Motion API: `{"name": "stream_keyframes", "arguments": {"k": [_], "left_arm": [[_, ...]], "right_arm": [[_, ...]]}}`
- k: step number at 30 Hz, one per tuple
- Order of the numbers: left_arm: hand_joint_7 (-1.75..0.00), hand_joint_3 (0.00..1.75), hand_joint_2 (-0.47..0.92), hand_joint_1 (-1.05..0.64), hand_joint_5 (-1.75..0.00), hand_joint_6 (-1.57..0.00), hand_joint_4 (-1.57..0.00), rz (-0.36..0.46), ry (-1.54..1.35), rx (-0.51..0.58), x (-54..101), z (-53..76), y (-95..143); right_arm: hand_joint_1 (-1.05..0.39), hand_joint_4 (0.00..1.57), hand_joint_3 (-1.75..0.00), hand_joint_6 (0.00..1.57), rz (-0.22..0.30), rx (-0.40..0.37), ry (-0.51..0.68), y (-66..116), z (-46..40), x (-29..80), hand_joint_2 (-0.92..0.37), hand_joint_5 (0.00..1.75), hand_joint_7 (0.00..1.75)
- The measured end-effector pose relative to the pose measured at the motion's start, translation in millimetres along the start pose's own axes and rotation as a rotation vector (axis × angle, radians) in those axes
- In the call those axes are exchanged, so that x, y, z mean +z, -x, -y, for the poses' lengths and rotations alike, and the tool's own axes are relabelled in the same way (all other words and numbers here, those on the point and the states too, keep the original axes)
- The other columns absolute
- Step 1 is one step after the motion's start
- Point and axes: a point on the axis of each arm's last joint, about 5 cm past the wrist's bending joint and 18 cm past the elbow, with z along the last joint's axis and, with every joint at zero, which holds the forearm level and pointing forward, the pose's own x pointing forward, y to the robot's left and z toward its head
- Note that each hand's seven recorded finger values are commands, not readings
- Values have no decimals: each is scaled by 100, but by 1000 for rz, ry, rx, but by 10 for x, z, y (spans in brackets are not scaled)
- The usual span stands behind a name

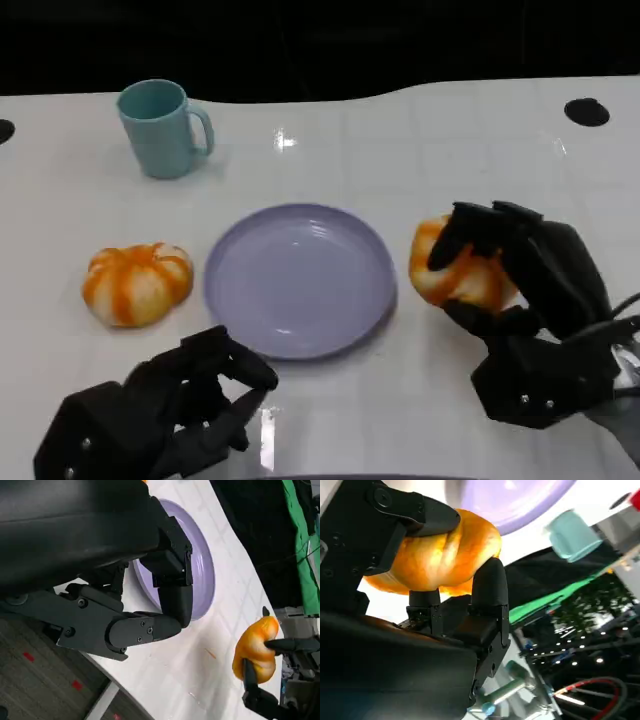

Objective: Grasp the bread from the table and place it into the plate.

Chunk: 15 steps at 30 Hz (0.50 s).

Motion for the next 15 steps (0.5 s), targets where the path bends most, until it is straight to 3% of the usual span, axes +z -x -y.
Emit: {"name": "stream_keyframes", "arguments": {"k": [8,15], "left_arm": [[-136,47,92,-36,-175,-58,-63,-2,0,-1,-7,4,8],[-136,46,92,-38,-175,-59,-63,-2,6,1,-32,22,42]], "right_arm": [[-8,98,-147,82,93,30,-54,-213,-165,220,-22,175,159],[-8,97,-140,75,97,84,-95,-346,-341,299,-28,175,171]]}}
